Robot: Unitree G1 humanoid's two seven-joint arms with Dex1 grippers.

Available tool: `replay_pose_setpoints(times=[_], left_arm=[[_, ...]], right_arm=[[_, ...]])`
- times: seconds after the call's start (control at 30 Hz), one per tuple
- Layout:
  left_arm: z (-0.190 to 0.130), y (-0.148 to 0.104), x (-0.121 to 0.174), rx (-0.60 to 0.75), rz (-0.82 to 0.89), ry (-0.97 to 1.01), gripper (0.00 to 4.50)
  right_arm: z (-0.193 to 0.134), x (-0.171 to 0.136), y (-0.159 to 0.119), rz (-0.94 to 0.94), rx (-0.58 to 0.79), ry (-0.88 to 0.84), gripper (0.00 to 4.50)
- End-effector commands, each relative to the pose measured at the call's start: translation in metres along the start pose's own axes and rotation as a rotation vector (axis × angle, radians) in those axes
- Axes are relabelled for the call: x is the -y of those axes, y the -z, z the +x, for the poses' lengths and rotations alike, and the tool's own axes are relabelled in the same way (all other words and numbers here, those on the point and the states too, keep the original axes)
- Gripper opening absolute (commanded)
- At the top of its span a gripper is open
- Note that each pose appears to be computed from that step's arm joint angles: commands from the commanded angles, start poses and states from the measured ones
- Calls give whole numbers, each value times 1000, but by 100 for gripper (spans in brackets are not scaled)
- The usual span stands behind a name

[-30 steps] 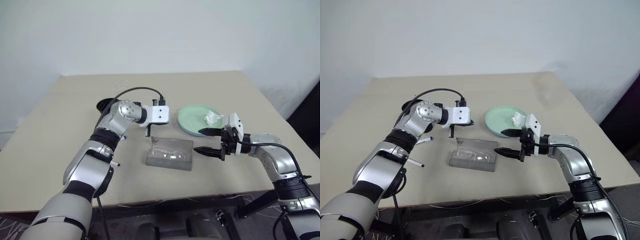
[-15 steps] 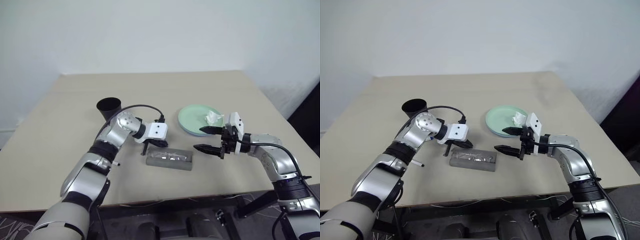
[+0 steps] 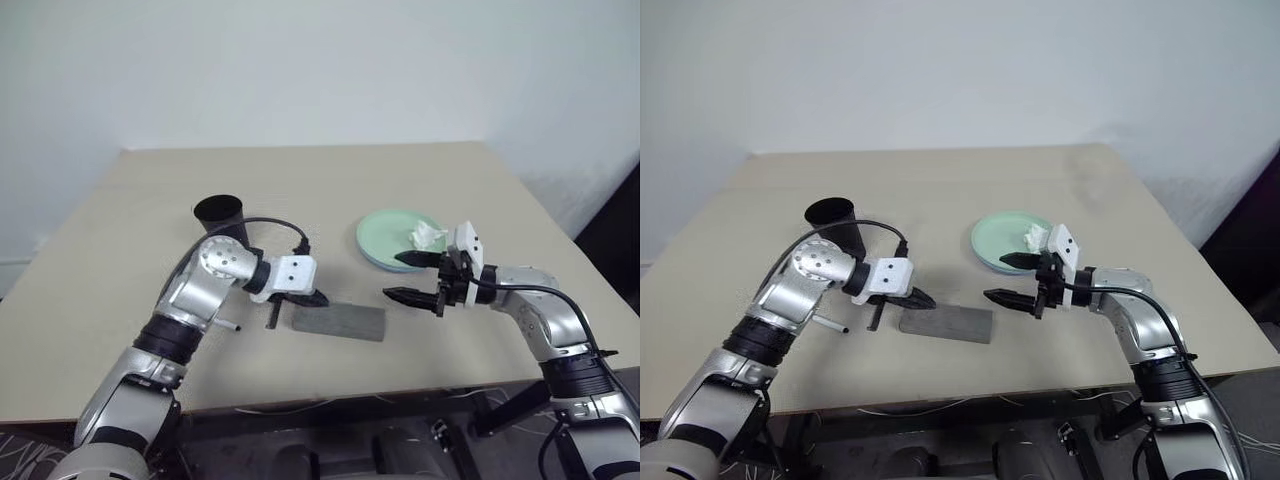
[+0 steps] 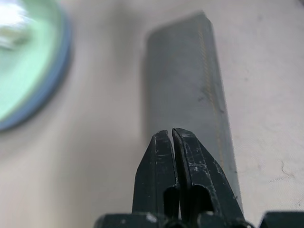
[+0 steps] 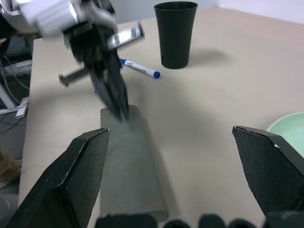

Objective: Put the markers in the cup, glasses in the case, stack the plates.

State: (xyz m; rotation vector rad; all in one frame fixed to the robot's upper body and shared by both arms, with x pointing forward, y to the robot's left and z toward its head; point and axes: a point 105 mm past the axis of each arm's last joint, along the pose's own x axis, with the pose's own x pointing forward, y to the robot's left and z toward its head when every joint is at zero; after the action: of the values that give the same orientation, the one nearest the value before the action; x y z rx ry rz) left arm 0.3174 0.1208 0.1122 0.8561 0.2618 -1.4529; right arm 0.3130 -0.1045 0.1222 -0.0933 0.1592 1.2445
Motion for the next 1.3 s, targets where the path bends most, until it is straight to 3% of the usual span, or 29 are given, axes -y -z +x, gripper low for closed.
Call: replay_pose_setpoints(times=[0.03,0.17,0.27,0.57,1.17,1.3], left_arm=[[-38,10,1,-64,5,-42,4],[-65,35,13,-185,-45,14,4],[-79,46,18,-229,-74,57,61],[-106,74,19,-375,35,168,365],[-78,107,28,-503,138,391,365],[-78,112,30,-519,142,403,273]], right_arm=[[1,-1,-15,-49,29,-19,450],[6,-1,-14,-44,30,-32,450],[9,-1,-14,-42,31,-37,450],[13,-4,-9,-26,35,-45,450],[10,-4,-4,-14,42,0,450],[9,-4,-4,-16,42,5,450]])
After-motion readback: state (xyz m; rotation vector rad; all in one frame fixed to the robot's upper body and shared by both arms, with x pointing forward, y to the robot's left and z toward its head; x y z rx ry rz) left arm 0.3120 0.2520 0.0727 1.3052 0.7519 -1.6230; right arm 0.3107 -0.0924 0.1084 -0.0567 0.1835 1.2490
